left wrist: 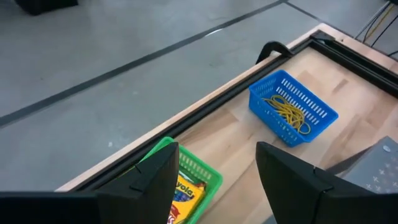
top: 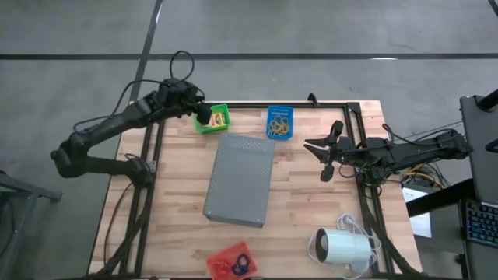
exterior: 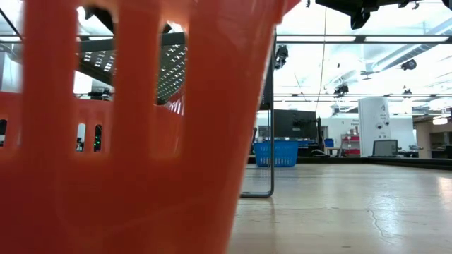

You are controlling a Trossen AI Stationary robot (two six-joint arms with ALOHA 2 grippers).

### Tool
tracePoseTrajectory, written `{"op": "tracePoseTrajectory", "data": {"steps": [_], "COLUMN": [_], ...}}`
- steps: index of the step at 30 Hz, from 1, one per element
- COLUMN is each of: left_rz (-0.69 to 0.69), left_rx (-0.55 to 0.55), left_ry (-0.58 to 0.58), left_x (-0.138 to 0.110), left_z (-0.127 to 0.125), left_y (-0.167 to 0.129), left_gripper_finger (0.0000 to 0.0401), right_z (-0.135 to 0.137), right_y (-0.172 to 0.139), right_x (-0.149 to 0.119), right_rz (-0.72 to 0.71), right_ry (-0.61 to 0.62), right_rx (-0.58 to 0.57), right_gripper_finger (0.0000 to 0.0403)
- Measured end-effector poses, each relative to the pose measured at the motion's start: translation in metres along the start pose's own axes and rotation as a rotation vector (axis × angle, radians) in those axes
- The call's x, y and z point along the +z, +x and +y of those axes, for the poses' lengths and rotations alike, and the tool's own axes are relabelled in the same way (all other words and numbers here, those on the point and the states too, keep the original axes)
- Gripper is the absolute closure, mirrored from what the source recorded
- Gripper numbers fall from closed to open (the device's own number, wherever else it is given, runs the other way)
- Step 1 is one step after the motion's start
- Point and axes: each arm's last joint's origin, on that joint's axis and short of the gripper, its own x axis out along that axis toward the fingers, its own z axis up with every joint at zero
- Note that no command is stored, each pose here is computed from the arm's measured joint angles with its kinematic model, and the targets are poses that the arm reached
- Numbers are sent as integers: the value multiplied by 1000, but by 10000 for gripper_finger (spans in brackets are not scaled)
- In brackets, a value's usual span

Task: Pick & Place Office Desk Supplies
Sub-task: Put the blue basket on the shelf

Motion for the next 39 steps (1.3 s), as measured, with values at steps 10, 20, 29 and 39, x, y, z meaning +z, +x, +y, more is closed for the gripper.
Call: {"op": "tracePoseTrajectory", "data": {"steps": [10,20,29,39], "left_rz": [7,8,10,11], "left_rx": [12,15,15,15], "left_ry": [-37,-37,-38,-40], "left_x": [1,1,1,0], "left_z": [15,15,15,15], "left_y": [2,2,2,2], "left_gripper_finger": [180,183,181,180], "right_z": [0,0,-7,-45], "right_y": [0,0,2,21], "right_x": [0,1,12,41], "right_rz": [0,-7,31,443], "right_ry": [0,4,221,460], "right_rx": [0,0,-138,-598], "right_gripper_finger": [339,339,339,339]}}
